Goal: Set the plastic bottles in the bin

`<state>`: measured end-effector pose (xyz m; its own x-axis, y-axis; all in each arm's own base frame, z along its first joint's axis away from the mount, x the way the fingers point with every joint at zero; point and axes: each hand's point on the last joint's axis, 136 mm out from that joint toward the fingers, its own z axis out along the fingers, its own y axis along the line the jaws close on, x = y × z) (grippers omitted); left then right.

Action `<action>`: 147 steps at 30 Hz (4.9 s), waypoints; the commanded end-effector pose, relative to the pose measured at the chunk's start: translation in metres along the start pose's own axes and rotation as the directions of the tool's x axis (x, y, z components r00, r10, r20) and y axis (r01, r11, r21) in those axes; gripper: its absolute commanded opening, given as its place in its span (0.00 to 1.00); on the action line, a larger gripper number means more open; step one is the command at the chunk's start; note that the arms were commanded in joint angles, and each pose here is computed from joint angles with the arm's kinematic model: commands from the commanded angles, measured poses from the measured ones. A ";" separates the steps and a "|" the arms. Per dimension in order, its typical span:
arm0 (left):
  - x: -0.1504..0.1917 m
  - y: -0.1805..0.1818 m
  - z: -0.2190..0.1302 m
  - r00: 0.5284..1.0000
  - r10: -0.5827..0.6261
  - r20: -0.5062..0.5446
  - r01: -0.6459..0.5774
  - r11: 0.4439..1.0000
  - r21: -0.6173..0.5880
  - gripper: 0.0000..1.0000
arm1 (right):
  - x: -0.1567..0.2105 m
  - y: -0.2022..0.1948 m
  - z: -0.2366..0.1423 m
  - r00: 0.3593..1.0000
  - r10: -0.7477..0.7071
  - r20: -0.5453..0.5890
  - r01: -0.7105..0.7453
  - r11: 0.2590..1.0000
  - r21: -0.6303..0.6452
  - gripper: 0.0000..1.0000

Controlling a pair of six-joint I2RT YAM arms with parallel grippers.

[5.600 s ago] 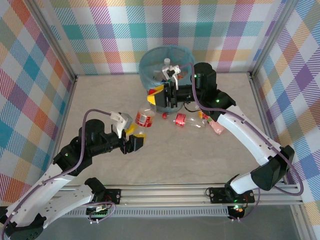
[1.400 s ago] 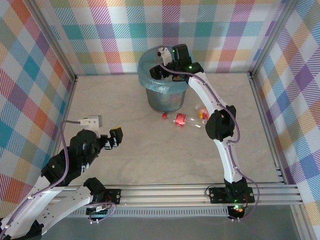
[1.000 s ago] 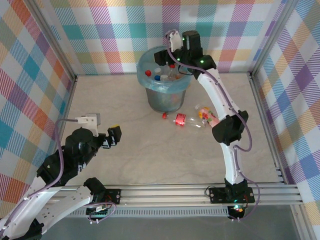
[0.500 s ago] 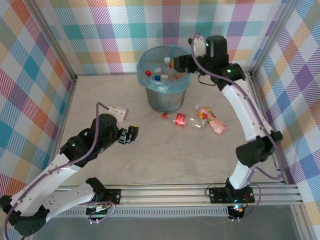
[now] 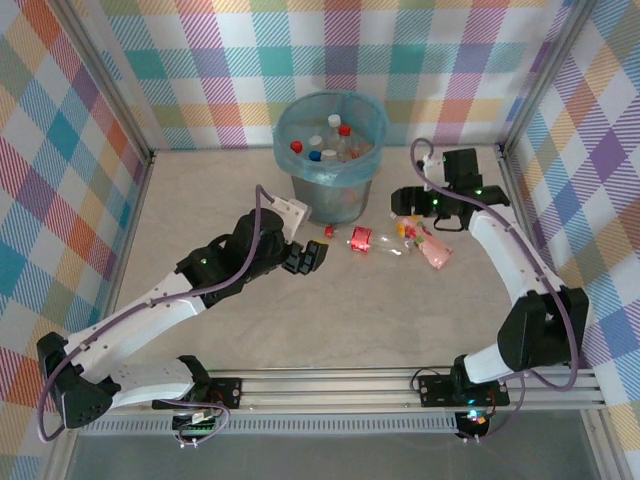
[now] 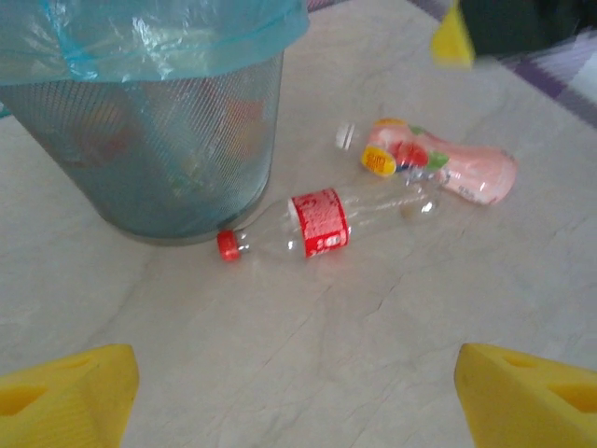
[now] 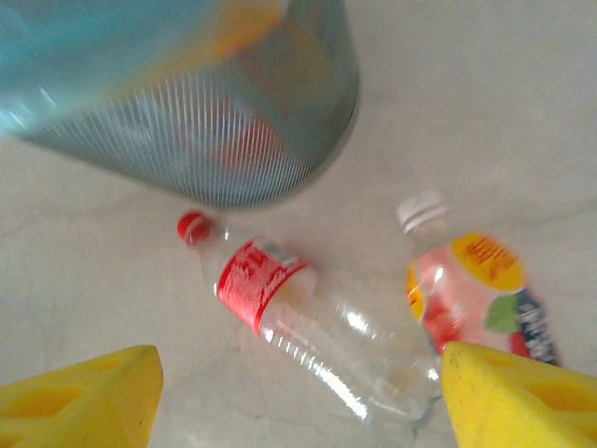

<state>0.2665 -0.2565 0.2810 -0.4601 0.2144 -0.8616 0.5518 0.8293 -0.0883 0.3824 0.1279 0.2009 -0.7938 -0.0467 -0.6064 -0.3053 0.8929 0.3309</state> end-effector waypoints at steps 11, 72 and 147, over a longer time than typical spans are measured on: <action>0.010 0.021 0.006 0.977 -0.211 0.016 0.212 0.968 -0.133 0.93 | 0.058 0.025 0.092 0.973 -0.173 -0.154 0.144 0.973 -0.178 0.77; 0.029 0.094 -0.041 0.943 -0.325 0.077 0.329 0.865 -0.378 0.96 | 0.139 0.113 0.111 0.824 -0.435 -0.361 0.399 0.900 -0.176 0.54; -0.051 0.058 -0.077 0.890 -0.382 0.249 0.413 0.906 -0.088 0.93 | -0.178 0.170 0.039 0.739 -0.620 0.264 0.657 0.750 -0.076 0.54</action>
<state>0.2686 -0.1890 0.3595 -0.4553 -0.2387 -0.8578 0.2789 0.8767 -0.3920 0.4904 0.3062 0.3570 -0.2319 -0.4324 -0.8713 -0.7728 0.6259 -0.1049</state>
